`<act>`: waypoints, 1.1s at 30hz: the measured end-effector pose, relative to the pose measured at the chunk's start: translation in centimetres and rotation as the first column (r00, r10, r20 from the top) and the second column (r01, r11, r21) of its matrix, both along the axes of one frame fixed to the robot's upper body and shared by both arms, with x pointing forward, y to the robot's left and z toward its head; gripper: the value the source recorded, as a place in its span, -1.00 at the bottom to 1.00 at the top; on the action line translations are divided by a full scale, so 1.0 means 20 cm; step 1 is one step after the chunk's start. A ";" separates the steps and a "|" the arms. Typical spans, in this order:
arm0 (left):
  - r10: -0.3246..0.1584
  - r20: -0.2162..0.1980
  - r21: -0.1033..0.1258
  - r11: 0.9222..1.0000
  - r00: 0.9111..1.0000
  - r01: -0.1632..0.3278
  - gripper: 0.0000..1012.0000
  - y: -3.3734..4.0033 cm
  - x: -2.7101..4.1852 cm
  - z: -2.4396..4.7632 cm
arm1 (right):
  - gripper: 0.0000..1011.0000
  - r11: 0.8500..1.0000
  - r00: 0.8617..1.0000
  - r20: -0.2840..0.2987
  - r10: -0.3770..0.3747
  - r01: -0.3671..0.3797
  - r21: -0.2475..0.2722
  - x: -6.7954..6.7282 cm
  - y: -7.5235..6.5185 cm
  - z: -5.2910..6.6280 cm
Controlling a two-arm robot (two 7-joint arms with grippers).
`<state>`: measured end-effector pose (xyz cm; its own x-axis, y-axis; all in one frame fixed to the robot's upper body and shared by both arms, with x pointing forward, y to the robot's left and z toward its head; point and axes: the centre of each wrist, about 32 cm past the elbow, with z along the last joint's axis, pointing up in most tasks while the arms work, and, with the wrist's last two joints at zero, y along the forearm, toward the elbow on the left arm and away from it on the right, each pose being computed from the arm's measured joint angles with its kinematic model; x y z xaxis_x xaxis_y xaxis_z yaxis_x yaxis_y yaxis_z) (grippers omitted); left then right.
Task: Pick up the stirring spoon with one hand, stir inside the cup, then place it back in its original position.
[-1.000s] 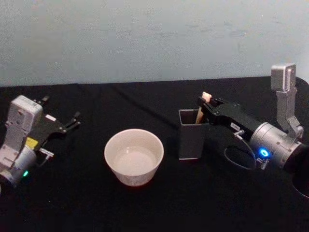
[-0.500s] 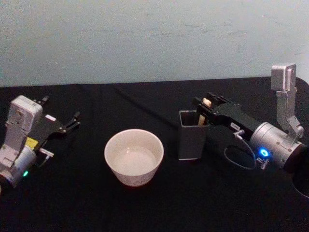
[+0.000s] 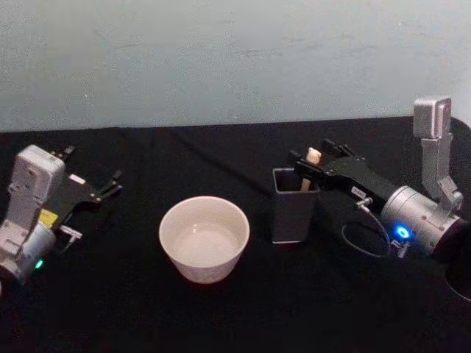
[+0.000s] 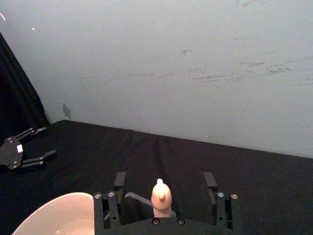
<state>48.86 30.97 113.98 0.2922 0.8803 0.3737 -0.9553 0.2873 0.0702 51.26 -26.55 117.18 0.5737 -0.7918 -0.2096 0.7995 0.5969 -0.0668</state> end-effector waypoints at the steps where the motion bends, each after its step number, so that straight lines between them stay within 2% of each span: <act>1: 0.000 0.000 0.000 1.000 1.000 0.000 0.98 0.000 0.000 0.000 | 0.97 1.000 1.000 0.000 0.000 0.000 0.000 0.00 0.00 0.00; 10: 0.000 0.000 0.000 1.000 1.000 0.000 0.98 0.000 0.000 0.000 | 0.98 1.000 1.000 0.003 -0.001 0.001 0.000 0.00 0.00 0.00; 14: 0.000 0.000 0.000 1.000 1.000 0.000 0.98 0.000 0.000 0.000 | 0.98 0.999 0.997 0.071 -0.037 0.037 0.003 -0.01 0.02 0.02; 18: 0.000 0.000 0.000 1.000 1.000 0.000 0.98 0.000 0.000 0.000 | 0.98 0.994 0.981 0.159 -0.109 0.107 0.019 -0.01 0.03 0.05; 19: 0.000 0.000 0.000 1.000 1.000 0.000 0.98 0.000 0.000 0.000 | 0.98 0.989 0.970 0.196 -0.146 0.144 0.020 -0.01 0.04 0.06; 22: 0.000 0.000 0.000 1.000 1.000 0.000 0.98 0.000 0.000 0.000 | 0.98 0.979 0.949 0.243 -0.199 0.202 0.015 -0.01 0.05 0.06; 23: 0.000 0.000 0.000 1.000 1.000 0.000 0.98 0.000 0.000 0.000 | 0.98 0.970 0.933 0.272 -0.235 0.244 0.001 -0.01 0.05 0.06; 25: 0.000 0.000 0.000 1.000 1.000 0.000 0.98 0.000 0.000 0.000 | 0.98 0.953 0.911 0.304 -0.279 0.301 -0.028 -0.01 0.05 0.05; 27: 0.000 0.000 0.000 1.000 1.000 0.000 0.98 0.000 0.000 0.000 | 0.98 0.943 0.903 0.311 -0.297 0.328 -0.050 -0.02 0.05 0.04; 29: 0.000 0.000 0.000 1.000 1.000 0.000 0.98 0.000 0.000 0.000 | 0.98 0.927 0.893 0.317 -0.319 0.363 -0.091 -0.03 0.04 0.01; 33: 0.000 0.000 0.000 1.000 1.000 0.000 0.98 0.000 0.000 0.000 | 0.98 0.903 0.889 0.309 -0.338 0.399 -0.161 -0.05 0.02 -0.07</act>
